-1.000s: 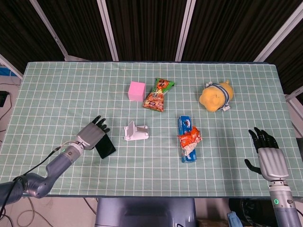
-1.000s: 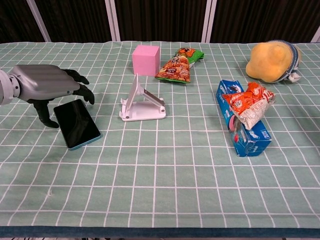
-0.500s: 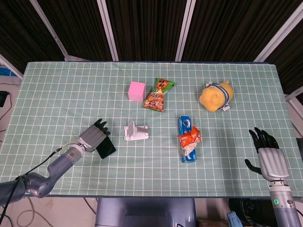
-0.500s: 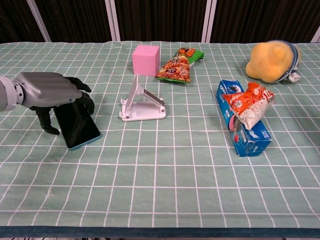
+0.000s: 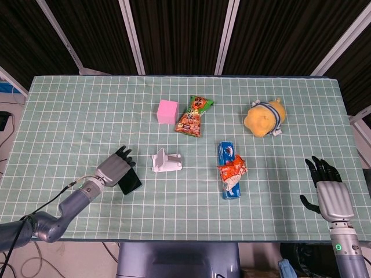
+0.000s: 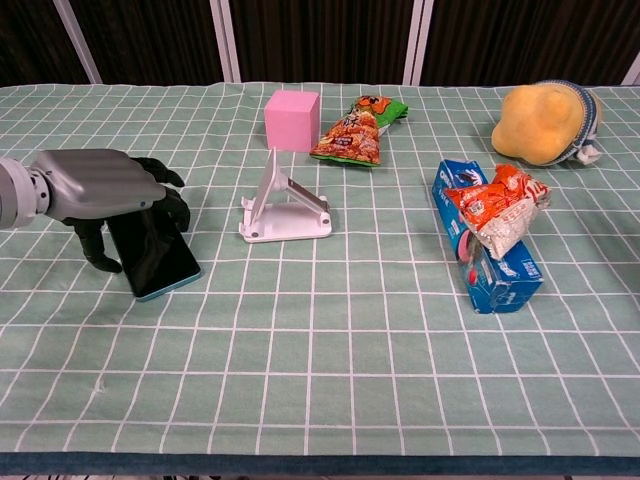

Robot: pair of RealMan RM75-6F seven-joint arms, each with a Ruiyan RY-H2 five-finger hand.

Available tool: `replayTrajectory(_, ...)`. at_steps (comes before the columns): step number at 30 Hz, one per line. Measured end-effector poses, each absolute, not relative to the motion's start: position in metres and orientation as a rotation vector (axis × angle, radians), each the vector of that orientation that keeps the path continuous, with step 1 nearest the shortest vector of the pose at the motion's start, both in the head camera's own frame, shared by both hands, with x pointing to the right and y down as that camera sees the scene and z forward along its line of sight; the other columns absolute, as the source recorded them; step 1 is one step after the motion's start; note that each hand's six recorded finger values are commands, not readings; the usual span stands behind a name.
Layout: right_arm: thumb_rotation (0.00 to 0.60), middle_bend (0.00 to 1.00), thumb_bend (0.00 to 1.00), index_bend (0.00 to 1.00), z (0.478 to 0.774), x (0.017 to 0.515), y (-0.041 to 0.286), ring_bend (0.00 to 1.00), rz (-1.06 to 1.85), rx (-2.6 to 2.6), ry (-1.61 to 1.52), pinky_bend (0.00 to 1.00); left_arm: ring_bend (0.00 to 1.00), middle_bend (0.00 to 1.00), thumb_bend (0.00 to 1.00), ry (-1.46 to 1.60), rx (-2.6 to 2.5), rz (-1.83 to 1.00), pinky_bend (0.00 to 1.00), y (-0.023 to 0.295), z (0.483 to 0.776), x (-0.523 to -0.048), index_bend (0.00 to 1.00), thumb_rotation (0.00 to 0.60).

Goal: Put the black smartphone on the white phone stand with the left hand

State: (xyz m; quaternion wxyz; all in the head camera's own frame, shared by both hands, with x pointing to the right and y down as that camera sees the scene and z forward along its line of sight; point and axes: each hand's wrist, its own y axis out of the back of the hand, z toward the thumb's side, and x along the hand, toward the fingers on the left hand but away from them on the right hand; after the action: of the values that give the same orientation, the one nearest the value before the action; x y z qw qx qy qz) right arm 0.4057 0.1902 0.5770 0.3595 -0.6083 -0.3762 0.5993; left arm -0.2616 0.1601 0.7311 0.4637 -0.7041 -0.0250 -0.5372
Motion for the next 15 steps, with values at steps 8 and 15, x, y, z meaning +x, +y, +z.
replayTrajectory(8,0.6,0.0,0.37,0.0,0.5768,0.406,0.1905,0.0,1.546,-1.568,-0.972,0.14,0.0,0.31,0.15,-0.058,-1.732,-1.31,0.0,0.1639,0.7341,-0.2601,0.29,0.6)
replayTrajectory(15,0.6,0.0,0.37,0.0,0.5767,0.4062,0.1907,0.0,1.546,-1.567,-0.972,0.14,0.04,0.45,0.32,-0.036,-1.744,-1.296,0.0,0.1673,0.7347,-0.2604,0.4,0.6)
